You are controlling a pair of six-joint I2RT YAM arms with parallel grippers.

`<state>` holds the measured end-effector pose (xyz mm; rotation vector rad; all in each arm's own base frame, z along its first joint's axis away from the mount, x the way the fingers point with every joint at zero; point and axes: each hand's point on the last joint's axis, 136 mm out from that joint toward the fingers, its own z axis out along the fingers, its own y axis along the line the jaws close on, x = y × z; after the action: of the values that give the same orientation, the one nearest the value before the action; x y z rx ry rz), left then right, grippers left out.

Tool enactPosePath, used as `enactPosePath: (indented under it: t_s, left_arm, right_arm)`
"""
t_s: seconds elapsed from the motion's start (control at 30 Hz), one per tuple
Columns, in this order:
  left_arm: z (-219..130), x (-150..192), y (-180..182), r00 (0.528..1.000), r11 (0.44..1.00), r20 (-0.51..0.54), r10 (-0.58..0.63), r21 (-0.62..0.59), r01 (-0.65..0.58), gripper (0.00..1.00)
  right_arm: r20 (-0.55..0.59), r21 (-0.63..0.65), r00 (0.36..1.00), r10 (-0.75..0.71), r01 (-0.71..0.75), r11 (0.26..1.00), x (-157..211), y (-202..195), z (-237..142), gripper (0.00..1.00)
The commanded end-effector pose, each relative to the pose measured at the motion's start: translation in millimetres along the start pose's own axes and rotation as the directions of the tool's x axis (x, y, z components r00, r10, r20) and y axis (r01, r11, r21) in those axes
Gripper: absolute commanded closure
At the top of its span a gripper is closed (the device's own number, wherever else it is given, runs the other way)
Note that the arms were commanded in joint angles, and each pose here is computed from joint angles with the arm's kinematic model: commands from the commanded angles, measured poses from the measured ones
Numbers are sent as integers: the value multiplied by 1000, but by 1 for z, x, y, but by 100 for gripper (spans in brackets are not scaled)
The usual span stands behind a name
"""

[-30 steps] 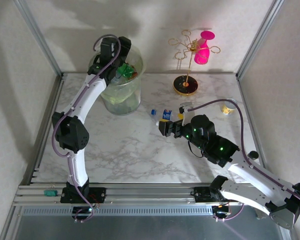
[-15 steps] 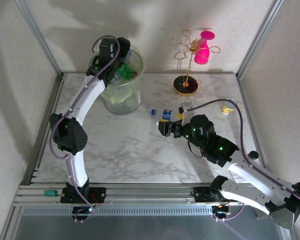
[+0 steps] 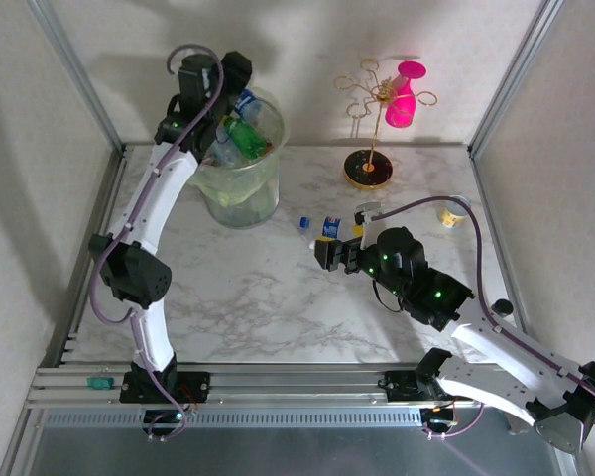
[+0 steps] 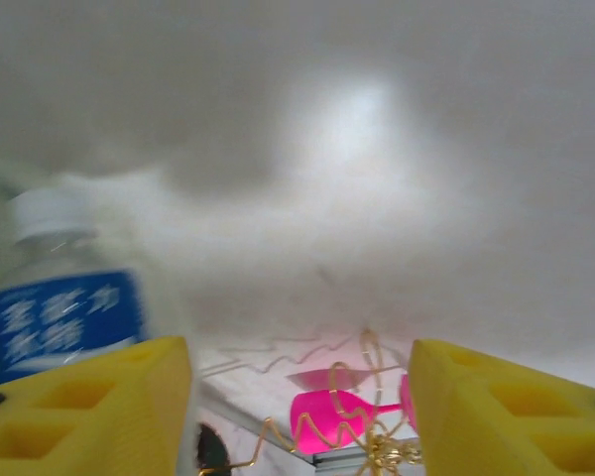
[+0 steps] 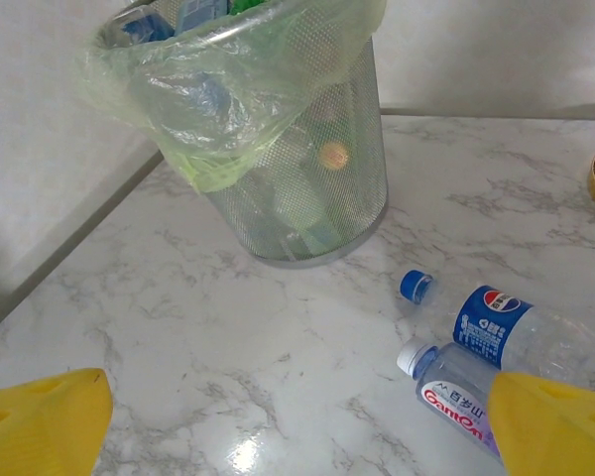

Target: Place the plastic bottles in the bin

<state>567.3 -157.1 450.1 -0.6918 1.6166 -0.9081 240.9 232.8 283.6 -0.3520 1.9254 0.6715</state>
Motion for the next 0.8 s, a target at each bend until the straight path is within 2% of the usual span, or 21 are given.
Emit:
enactPosePath:
  t_s: [0.0,0.17,0.33,0.5,0.63,0.77]
  left_arm:
    - [19,20,-6,993,993,-97,65,102,-56,45]
    - [46,56,6,973,984,-217,77,174,-38,48]
    - [60,79,40,958,994,-277,77,93,-53,48]
    - [58,94,64,942,997,-326,80,32,-73,50]
    - [43,86,50,947,995,-307,97,67,-80,49]
    - [18,65,9,957,983,-268,115,169,-71,44]
  right_arm:
    - [24,15,1000,-4,4,1000,-13,0,-1,3]
    - [7,25,1000,-1,1,1000,-8,-3,-2,3]
    - [4,59,1000,-7,7,998,-6,-9,-4,3]
    - [-3,92,1000,0,0,996,-6,-14,3,3]
    - [-35,147,999,5,0,989,-2,-21,12,3]
    - [-85,182,996,21,-5,983,1,-29,24,3]
